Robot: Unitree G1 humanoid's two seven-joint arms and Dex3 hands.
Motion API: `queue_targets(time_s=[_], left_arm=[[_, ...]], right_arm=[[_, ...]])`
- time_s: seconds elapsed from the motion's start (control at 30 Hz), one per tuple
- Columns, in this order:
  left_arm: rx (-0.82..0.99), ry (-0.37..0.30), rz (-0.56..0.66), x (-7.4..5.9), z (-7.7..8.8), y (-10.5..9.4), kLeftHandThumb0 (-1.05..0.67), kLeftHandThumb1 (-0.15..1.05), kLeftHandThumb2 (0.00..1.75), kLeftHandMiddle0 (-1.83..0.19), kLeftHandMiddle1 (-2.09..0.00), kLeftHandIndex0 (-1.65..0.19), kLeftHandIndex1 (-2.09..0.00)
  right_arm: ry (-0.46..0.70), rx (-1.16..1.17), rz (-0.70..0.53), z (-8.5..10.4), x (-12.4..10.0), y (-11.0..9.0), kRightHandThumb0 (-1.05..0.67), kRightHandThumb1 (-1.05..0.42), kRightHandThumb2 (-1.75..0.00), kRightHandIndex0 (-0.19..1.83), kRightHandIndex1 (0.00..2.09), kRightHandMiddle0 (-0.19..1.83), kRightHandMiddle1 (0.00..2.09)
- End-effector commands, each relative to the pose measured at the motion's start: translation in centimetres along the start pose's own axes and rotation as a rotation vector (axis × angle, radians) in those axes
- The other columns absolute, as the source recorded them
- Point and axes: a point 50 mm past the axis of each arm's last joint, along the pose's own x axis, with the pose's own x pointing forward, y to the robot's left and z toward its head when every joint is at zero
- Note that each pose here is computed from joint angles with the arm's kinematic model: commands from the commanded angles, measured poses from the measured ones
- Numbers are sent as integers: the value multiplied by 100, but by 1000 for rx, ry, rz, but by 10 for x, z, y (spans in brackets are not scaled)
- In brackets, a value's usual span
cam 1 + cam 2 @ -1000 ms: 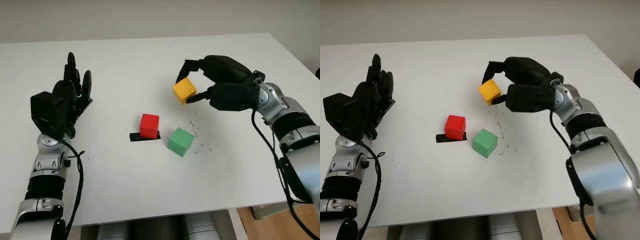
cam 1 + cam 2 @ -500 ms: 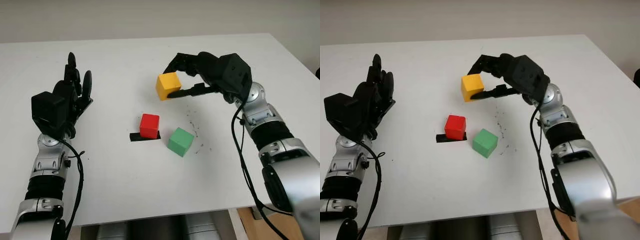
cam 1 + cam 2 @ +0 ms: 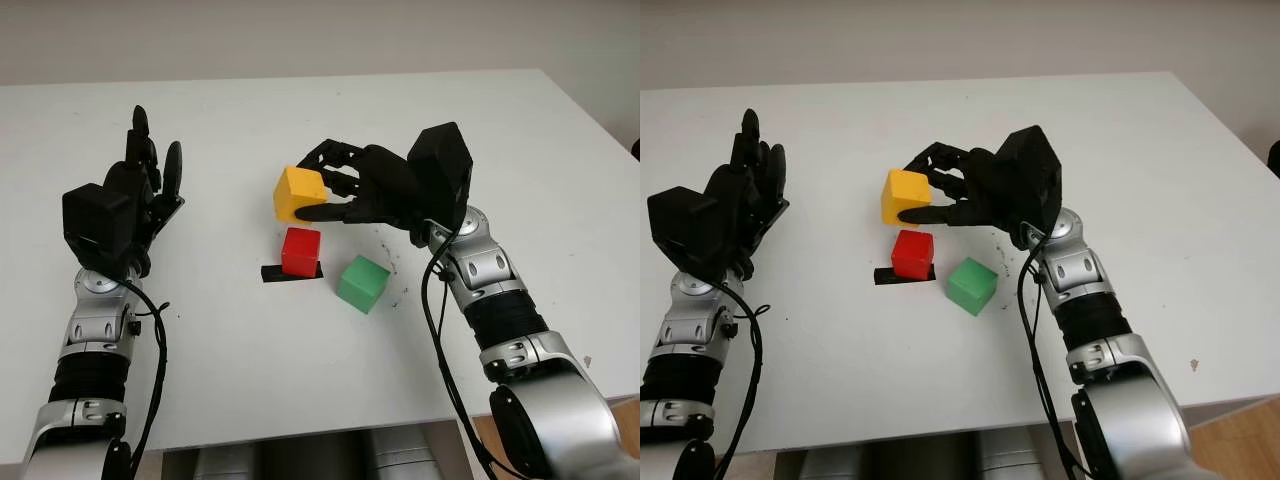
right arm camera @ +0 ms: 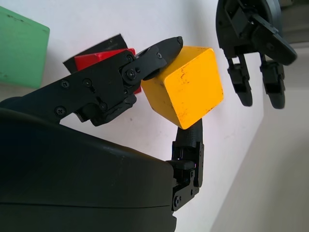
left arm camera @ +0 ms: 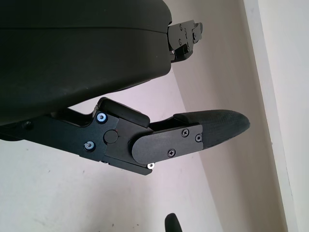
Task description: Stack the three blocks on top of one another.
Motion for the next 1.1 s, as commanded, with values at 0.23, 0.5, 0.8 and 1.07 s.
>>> queue_targets(time_s=[0.23,0.5,0.8,1.07], left_arm=[[6,-15,-2,0,4,0,-79,105,62,19,0,19,0],[1,-19,-4,1,5,-2,-79,105,62,19,0,19,0],[1,-18,-9,1,4,-3,-79,105,63,19,0,19,0],[-8,-18,-10,1,4,-3,-78,105,62,19,0,19,0]], right_arm=[[-4,-73,28,4,1,3,-41,-94,-5,20,6,33,167],[9,-101,9,7,-1,-5,-41,-93,-5,22,7,34,167],[5,-130,-5,8,-1,-10,-40,-93,-5,24,7,35,165],[14,-146,-2,8,-2,-12,-41,-93,-5,22,6,34,164]])
